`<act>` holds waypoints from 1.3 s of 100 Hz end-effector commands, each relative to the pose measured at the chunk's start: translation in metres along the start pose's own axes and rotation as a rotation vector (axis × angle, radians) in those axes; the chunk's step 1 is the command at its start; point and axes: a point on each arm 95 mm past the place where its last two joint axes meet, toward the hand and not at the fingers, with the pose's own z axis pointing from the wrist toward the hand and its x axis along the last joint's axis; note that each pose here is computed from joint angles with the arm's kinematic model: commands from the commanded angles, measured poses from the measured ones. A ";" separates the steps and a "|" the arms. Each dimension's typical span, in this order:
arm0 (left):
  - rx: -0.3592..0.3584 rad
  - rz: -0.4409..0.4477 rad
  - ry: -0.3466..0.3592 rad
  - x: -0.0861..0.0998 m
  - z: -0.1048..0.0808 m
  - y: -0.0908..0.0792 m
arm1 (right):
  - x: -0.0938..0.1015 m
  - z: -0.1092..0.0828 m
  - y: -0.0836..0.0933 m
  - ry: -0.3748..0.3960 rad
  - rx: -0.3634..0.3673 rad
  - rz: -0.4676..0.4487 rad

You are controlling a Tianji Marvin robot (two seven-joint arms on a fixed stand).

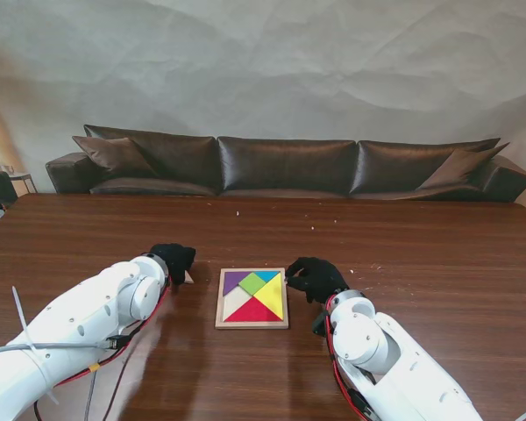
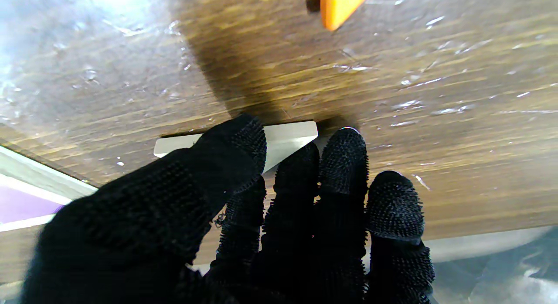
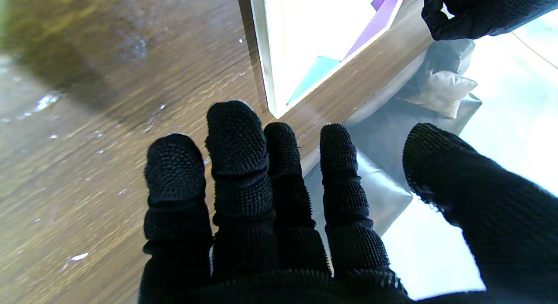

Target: Assemble the tangram pieces into a square

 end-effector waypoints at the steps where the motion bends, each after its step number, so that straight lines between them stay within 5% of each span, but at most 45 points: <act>1: -0.133 0.008 -0.012 -0.004 -0.006 0.050 | 0.002 -0.001 -0.005 0.005 0.020 0.004; 90: -0.068 -0.064 0.028 -0.010 -0.002 0.058 | 0.001 0.000 -0.005 0.004 0.025 0.000; 130: -0.092 -0.054 0.024 -0.010 0.000 0.061 | 0.001 0.000 -0.006 0.004 0.029 0.000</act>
